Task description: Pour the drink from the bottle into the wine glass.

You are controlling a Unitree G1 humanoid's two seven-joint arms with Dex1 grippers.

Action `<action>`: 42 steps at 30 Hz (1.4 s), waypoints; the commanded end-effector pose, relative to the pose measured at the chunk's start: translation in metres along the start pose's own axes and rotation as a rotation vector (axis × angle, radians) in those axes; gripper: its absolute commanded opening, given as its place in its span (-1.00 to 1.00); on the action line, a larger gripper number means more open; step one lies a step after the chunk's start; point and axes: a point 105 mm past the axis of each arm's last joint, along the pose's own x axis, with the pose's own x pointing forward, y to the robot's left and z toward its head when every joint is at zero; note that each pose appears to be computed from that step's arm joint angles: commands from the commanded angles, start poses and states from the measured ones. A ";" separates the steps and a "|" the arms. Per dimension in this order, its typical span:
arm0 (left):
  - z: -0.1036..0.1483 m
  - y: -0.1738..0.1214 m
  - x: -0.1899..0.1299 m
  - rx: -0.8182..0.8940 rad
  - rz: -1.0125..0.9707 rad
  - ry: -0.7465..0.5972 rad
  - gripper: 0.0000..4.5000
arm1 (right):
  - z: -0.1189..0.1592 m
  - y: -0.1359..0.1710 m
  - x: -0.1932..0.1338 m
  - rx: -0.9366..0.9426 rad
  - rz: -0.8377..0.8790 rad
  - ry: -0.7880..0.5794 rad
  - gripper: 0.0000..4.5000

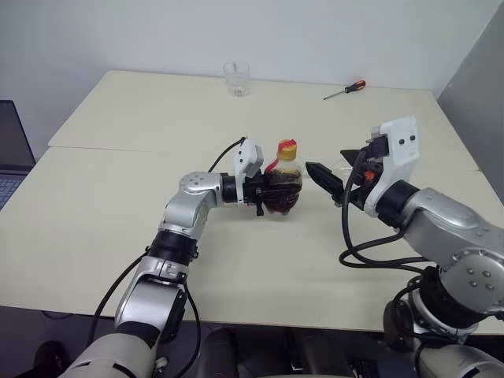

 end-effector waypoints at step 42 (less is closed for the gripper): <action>0.016 0.001 0.020 0.135 -0.092 -0.014 -0.60 | 0.002 0.031 0.017 0.139 -0.032 -0.034 1.00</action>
